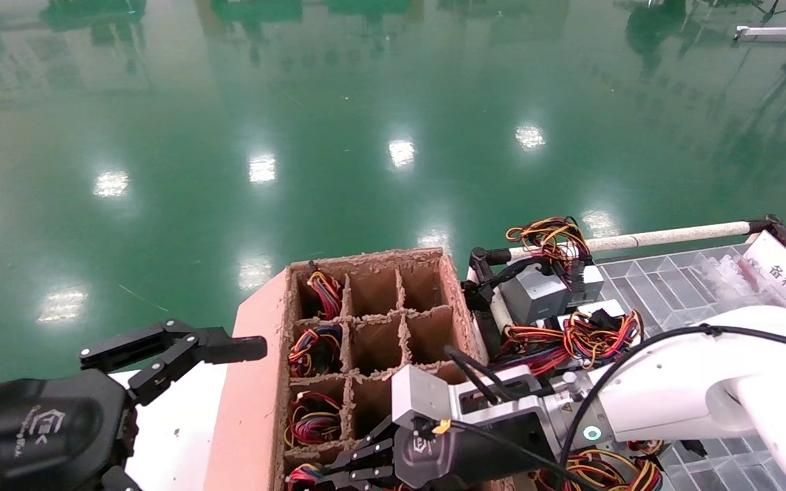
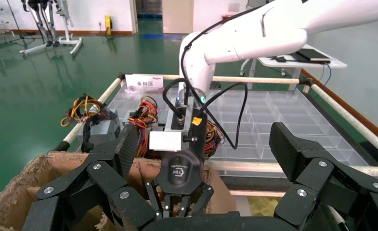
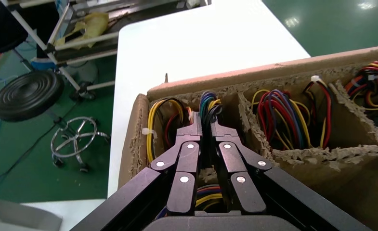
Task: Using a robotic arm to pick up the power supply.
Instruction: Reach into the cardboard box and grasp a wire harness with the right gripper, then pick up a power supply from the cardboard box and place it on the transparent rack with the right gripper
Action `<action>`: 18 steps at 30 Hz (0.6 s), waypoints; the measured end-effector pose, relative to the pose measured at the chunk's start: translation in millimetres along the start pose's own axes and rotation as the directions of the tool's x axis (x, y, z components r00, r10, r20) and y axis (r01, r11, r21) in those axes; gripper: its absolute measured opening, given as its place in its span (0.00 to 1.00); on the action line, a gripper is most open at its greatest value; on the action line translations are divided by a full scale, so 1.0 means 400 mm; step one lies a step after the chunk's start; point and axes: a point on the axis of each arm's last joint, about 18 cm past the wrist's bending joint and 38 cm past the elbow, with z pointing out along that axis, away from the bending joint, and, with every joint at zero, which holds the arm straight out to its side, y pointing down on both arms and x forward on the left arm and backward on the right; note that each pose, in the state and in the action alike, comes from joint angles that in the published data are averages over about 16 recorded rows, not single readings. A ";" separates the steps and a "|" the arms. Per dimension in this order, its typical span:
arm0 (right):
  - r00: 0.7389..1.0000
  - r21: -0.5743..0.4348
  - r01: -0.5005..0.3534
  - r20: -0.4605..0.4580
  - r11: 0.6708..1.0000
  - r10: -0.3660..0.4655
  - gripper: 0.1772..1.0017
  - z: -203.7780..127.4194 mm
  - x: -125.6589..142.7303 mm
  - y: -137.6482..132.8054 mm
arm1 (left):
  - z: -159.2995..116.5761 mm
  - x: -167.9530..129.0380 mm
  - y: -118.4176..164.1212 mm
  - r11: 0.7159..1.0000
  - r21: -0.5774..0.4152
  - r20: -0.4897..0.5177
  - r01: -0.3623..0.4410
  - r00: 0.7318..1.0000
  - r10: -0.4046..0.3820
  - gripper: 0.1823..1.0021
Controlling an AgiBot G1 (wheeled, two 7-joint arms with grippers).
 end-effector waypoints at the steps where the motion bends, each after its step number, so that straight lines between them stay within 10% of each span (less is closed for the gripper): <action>1: 1.000 0.008 0.000 -0.003 1.000 0.000 0.08 -0.004 -0.001 -0.001 | 0.000 0.000 0.000 1.000 0.000 0.000 0.000 1.000 0.000 1.00; 18: 0.994 0.215 0.080 -0.086 0.973 -0.063 0.03 -0.160 -0.030 -0.093 | 0.000 0.000 0.000 1.000 0.000 0.000 0.000 1.000 0.000 1.00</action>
